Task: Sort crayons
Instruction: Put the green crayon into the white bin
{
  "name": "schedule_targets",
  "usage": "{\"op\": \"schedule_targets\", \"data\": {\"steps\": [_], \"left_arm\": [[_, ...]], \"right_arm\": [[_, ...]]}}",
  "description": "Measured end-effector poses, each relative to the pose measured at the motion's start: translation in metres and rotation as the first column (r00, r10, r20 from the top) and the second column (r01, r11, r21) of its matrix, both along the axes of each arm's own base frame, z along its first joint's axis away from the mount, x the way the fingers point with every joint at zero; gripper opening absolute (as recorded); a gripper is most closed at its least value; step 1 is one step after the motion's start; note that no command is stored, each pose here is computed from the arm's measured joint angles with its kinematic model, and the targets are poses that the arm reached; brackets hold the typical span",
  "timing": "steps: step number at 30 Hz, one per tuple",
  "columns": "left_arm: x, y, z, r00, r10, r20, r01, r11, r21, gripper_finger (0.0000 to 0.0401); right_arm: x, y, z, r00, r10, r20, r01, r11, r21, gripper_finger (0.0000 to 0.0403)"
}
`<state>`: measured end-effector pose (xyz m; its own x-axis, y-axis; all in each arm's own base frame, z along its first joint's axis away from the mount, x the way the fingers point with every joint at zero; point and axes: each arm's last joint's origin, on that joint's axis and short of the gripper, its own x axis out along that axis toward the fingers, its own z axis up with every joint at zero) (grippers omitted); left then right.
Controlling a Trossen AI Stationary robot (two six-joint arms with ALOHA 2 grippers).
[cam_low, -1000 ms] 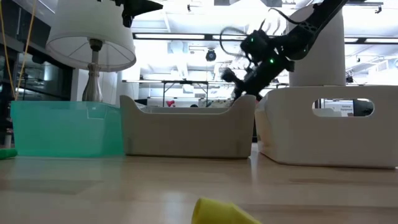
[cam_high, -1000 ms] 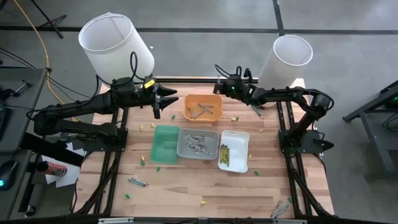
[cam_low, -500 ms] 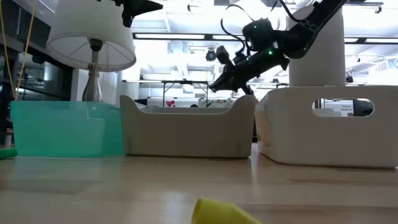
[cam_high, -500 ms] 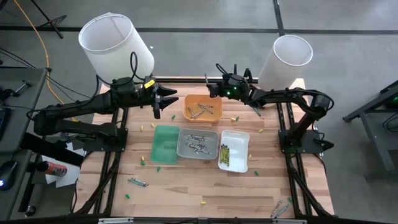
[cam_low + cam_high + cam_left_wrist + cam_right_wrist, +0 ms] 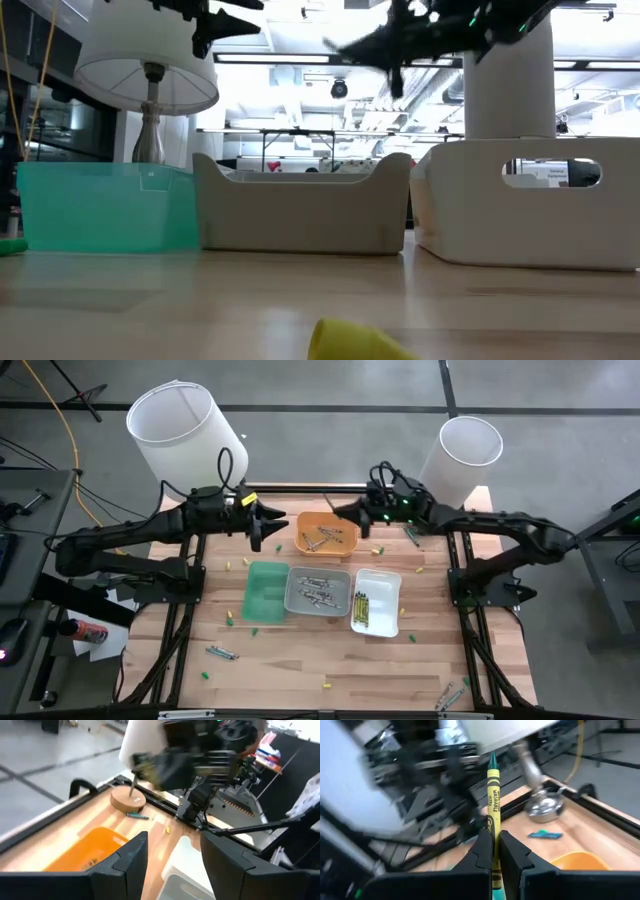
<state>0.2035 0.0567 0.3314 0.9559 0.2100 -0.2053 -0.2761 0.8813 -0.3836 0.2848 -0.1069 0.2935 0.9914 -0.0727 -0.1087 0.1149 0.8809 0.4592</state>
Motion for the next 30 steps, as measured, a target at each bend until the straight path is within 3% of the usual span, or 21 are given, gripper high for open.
{"op": "schedule_targets", "data": {"steps": [7,11,16,21,25,30], "left_arm": [[0.019,-0.005,-0.007,0.999,-0.004,0.042,0.011,0.985,-0.175,0.0170],[0.037,-0.017,-0.002,0.984,-0.063,0.164,0.093,0.979,-0.183,0.0170],[0.056,-0.044,0.005,0.928,-0.215,0.304,0.218,0.976,0.025,0.0170],[0.061,-0.070,0.006,0.892,-0.334,0.303,0.276,0.936,0.220,0.0170],[0.058,-0.080,0.006,0.909,-0.335,0.249,0.246,0.912,0.327,0.0170],[0.053,-0.079,0.007,0.950,-0.237,0.202,0.136,0.899,0.417,0.0170]], "right_arm": [[-0.029,0.056,0.029,0.986,0.160,-0.052,-0.166,0.977,-0.135,0.0000],[-0.039,0.080,0.042,0.974,0.228,-0.009,-0.226,0.959,-0.169,0.0000],[-0.041,0.104,0.050,0.976,0.216,0.041,-0.204,0.959,-0.195,0.0000],[-0.034,0.127,0.052,0.976,0.191,0.107,-0.165,0.964,-0.209,0.0000],[-0.020,0.141,0.050,0.961,0.204,0.185,-0.159,0.960,-0.229,0.0000],[-0.005,0.148,0.042,0.966,0.178,0.187,-0.127,0.958,-0.257,0.0000]]}}
